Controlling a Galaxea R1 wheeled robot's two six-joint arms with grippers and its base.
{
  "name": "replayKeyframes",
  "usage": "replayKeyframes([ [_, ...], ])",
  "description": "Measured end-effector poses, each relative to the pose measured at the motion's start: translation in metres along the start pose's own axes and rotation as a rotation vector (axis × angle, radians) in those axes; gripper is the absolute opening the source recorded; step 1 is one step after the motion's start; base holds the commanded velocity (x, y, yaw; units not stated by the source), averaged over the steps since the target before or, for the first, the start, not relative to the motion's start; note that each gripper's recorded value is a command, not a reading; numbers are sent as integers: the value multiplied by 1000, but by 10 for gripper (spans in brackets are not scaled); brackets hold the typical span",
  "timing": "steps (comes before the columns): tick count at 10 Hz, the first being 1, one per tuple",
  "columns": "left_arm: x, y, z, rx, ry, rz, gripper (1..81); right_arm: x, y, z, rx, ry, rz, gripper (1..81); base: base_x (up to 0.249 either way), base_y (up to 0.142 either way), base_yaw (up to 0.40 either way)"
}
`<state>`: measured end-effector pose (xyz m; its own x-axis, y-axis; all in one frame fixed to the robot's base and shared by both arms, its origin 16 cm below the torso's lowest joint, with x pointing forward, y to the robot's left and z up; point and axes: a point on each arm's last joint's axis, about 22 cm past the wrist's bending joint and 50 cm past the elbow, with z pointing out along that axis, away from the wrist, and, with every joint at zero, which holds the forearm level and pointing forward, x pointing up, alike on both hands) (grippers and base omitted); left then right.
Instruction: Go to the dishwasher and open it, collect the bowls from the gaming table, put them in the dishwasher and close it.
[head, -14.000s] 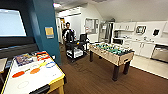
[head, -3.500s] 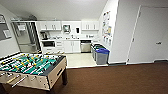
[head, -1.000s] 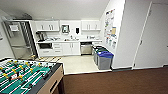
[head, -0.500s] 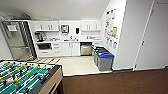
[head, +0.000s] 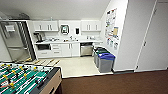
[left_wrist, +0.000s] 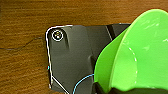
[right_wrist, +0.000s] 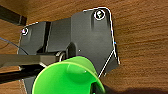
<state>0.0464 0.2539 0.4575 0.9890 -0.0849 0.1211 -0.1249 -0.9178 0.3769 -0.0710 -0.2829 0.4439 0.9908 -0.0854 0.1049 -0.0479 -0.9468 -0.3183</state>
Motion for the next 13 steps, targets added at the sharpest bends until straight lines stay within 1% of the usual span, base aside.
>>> replayKeyframes([
  [2, -1, 0, 0, 0, -2, -1, 10, 2, -2, 1, 2, 2, 0, 10, 144, 0, 0],
  [3, -3, 4, 1, -6, -2, -1, 10, 0, 1, 0, -2, 2, -1, 10, 144, 0, 0],
  [4, -2, 5, 1, -7, -1, -1, 10, -1, 7, -2, -12, 0, -2, 10, 144, 0, 0],
  [5, 1, -5, -2, 7, 2, 1, 10, 2, -2, 2, 0, 2, -1, 10, 144, 0, 0],
  [6, 4, -4, -1, 6, 6, 1, 10, 6, -5, 3, 7, 11, -1, 10, 144, 0, 0],
  [7, 1, 2, 1, -3, 2, 0, 10, 3, -3, 2, 4, 7, 0, 10, 144, 0, 0],
  [8, 0, 3, 2, -4, 0, -1, 10, 0, -2, 1, 1, 3, 0, 10, 144, 0, 0],
  [10, 0, 1, 1, 0, 0, -1, 10, 0, 0, 1, -2, 2, 0, 10, 144, 0, 0],
  [13, 1, 1, 1, 0, 3, 0, 10, 1, -1, 2, -3, 3, -1, 10, 144, 0, 0],
])
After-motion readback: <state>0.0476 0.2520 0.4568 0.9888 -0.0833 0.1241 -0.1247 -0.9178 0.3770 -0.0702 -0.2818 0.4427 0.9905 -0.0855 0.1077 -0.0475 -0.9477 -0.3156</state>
